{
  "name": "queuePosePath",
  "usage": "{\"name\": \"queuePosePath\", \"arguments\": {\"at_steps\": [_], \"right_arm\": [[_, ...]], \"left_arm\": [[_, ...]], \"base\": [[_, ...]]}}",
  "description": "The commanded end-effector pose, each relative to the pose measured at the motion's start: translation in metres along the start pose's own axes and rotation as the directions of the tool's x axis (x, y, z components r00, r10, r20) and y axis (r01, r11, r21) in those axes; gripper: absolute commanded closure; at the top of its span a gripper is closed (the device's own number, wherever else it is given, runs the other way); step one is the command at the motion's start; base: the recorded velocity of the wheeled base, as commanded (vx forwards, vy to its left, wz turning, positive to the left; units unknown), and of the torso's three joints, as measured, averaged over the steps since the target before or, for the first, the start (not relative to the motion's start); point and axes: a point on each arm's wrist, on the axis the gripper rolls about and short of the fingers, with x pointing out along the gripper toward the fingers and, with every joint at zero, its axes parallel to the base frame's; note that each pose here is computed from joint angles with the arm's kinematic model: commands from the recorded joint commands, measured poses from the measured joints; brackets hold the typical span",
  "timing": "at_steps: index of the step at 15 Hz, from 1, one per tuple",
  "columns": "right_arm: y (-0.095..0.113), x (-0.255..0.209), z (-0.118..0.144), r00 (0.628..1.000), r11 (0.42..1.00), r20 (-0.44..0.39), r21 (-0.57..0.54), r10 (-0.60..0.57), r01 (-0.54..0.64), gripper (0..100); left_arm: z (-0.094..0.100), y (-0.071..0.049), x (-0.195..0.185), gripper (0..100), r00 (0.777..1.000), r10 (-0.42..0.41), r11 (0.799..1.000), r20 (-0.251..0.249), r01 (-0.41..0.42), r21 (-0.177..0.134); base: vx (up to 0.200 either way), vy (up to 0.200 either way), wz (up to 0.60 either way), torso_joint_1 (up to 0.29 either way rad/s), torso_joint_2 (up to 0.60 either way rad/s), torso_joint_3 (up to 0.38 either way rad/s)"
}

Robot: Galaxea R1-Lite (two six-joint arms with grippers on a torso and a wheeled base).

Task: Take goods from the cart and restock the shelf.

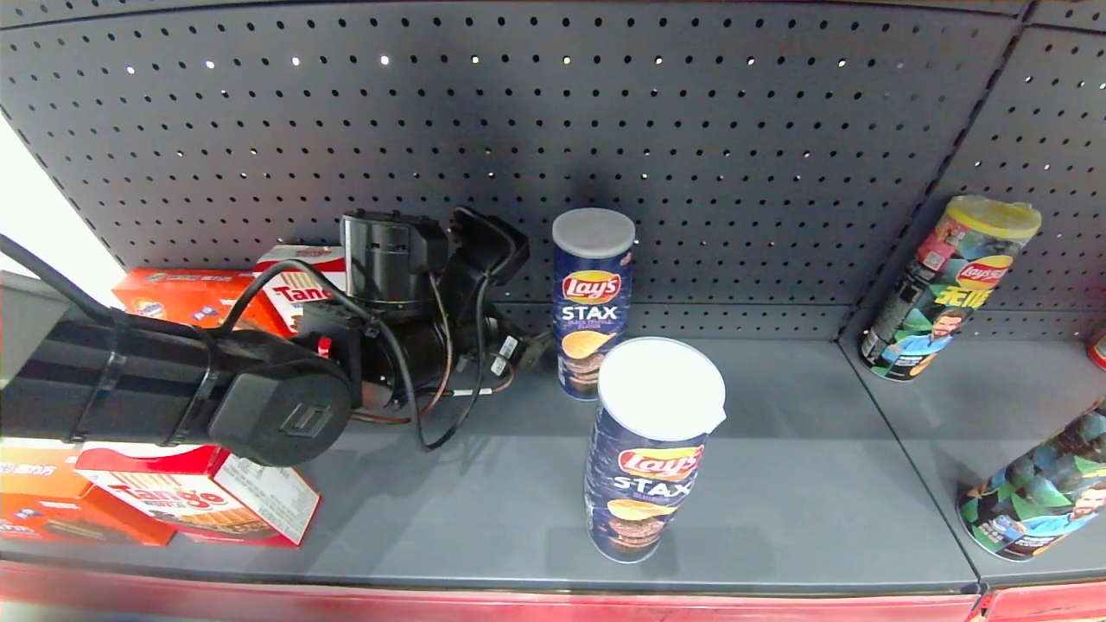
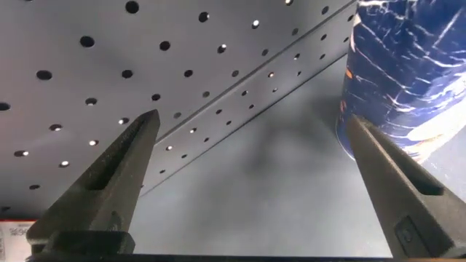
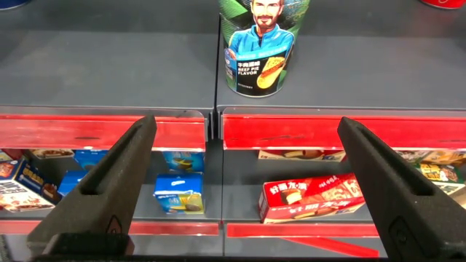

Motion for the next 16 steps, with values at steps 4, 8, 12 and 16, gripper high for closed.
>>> {"name": "queuePosePath", "arguments": {"at_steps": [4,8,12,16], "right_arm": [[0.0,0.0,0.0,1.0,1.0,-0.002,0.0,-0.002,0.002,0],[0.0,0.0,0.0,1.0,1.0,-0.001,0.0,0.0,0.0,0],[0.0,0.0,0.0,1.0,1.0,-0.001,0.0,0.0,0.0,0],[0.0,0.0,0.0,1.0,1.0,-0.001,-0.002,0.002,-0.002,0]], "left_arm": [[0.001,-0.001,-0.001,0,1.0,0.001,1.0,0.002,-0.001,-0.014],[0.022,0.015,-0.033,0,0.997,0.057,0.998,0.058,-0.055,-0.039],[0.036,0.031,-0.089,0,0.983,0.144,0.988,0.114,-0.138,-0.066],[0.019,0.024,-0.101,0,0.977,0.147,0.988,0.157,-0.137,-0.071]], "base": [[0.0,0.0,0.0,0.0,0.0,0.0],[0.0,0.0,0.0,0.0,0.0,0.0],[0.0,0.0,0.0,0.0,0.0,0.0],[0.0,0.0,0.0,0.0,0.0,0.0]]}}
